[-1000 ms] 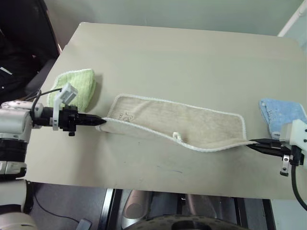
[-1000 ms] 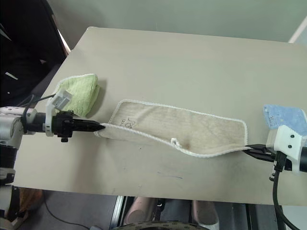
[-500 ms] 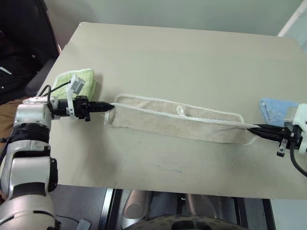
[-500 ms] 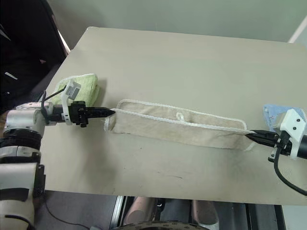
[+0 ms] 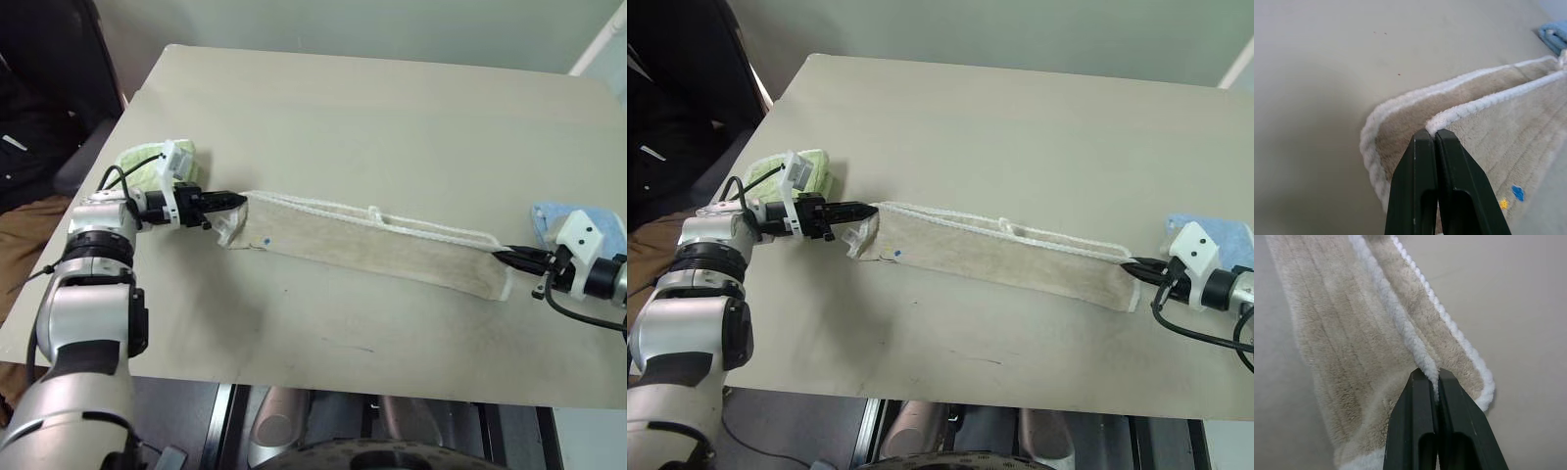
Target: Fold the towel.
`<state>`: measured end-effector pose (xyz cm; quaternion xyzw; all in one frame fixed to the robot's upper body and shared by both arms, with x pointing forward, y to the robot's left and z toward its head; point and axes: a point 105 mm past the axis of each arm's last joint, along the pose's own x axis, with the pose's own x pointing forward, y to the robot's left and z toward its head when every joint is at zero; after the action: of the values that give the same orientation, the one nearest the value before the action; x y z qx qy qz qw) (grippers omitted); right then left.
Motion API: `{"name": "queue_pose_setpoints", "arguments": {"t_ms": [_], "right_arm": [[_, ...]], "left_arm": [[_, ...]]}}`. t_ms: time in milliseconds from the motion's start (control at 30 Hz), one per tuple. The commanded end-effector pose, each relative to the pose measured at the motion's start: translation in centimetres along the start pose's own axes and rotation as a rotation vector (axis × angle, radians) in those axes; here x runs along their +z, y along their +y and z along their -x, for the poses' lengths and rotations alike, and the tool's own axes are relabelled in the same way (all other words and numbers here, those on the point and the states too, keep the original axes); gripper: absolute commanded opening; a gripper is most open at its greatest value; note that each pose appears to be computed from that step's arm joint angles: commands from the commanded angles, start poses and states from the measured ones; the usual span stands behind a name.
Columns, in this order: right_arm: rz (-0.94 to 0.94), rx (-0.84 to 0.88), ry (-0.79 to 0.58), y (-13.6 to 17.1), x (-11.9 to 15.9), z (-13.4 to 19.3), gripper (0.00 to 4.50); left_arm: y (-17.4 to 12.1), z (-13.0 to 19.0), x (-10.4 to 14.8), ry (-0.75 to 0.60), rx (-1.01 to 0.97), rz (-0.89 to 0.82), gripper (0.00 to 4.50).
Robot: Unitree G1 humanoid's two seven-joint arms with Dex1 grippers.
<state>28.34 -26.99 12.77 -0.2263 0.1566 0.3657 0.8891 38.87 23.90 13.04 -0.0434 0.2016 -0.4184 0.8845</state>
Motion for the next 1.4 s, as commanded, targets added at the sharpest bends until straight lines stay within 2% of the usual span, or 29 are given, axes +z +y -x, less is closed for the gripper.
{"name": "queue_pose_setpoints", "arguments": {"t_ms": [33,467,633,800,900,1000,1033,1133,1267,1400], "right_arm": [[0.035,-0.067,-0.035,-1.5,0.9,-0.5,0.0],[0.046,-0.121,-0.053,-3.0,0.8,-2.2,0.0],[0.042,-0.115,-0.052,-3.0,0.4,-2.5,0.0],[0.034,-0.105,-0.066,-2.8,0.4,-2.8,0.0],[0.037,-0.102,-0.068,-2.8,0.4,-2.8,0.64],[0.036,-0.113,-0.08,-2.8,0.5,-2.9,1.6],[0.035,-0.118,-0.088,-2.9,0.6,-3.0,2.03],[0.035,-0.118,-0.106,-2.8,1.0,-3.0,3.06],[0.03,-0.117,-0.119,-2.7,1.2,-3.0,4.5],[0.022,-0.138,-0.132,-2.8,1.4,-2.7,4.5]], "left_arm": [[0.1,0.0,1.6,-0.024,0.019,-0.053,0.03],[0.9,-0.1,2.0,-0.03,0.094,-0.086,0.03],[1.3,-0.8,2.3,-0.074,0.14,-0.085,0.03],[0.8,-1.5,2.1,-0.076,0.108,-0.064,0.03],[0.9,-1.5,2.4,-0.097,0.114,-0.06,0.0],[0.8,-1.4,2.9,-0.125,0.106,-0.054,0.0],[0.8,-1.3,3.0,-0.128,0.107,-0.054,0.51],[0.9,-0.9,3.2,-0.135,0.114,-0.051,1.42],[1.1,-0.3,2.9,-0.116,0.118,-0.051,2.9],[1.4,0.0,2.9,-0.117,0.145,-0.066,4.29]]}}
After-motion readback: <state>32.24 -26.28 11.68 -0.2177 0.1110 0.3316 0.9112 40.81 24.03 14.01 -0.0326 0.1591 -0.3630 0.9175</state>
